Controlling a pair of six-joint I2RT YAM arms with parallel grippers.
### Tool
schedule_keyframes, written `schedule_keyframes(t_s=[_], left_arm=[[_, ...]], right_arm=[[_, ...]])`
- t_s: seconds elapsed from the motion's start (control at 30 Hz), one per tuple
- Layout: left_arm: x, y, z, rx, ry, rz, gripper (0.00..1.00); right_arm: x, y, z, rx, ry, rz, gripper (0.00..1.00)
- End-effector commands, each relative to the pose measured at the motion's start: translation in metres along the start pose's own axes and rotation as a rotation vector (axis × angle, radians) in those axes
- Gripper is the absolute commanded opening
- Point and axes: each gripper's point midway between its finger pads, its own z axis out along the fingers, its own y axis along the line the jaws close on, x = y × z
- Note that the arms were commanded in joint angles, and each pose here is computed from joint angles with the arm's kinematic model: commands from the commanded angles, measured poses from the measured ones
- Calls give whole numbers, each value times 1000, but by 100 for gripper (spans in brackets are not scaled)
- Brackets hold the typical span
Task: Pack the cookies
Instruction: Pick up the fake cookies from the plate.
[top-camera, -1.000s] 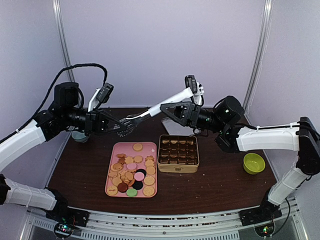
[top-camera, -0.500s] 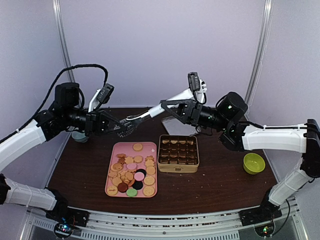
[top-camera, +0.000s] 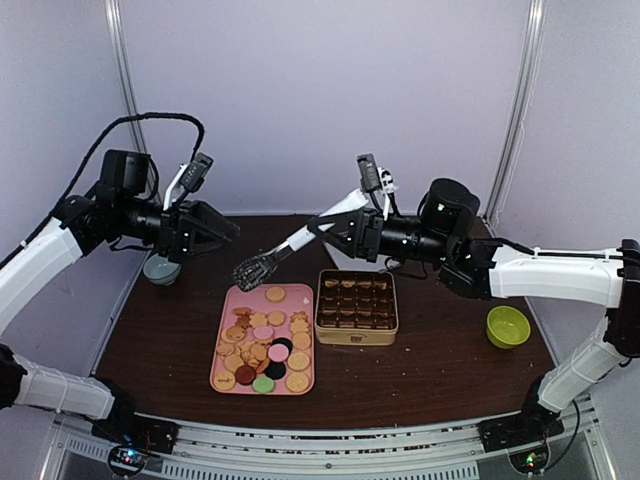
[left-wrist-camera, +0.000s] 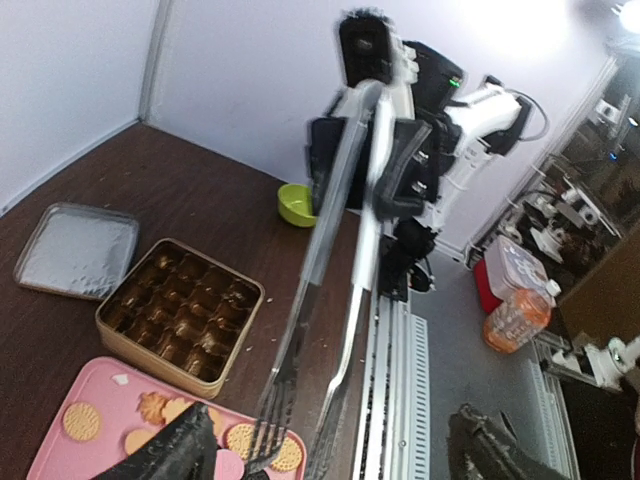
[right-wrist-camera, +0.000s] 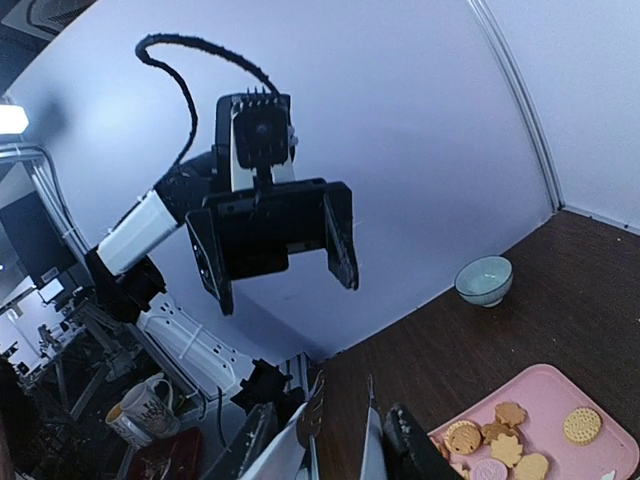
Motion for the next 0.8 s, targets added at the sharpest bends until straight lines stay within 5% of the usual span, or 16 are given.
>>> schedule_keyframes(t_s=[0.0,0.23,0.77], left_arm=[[28,35,-28,-165,176,-1,85],[58,92,-73,-398,408,-94,91],[102,99,-86,-439,437,-133,98]], right_arm=[[16,-16,9,197,99,-131,35],[47,-32,28,328,195,-195,34],[115,-30,55,397,301,-224,33]])
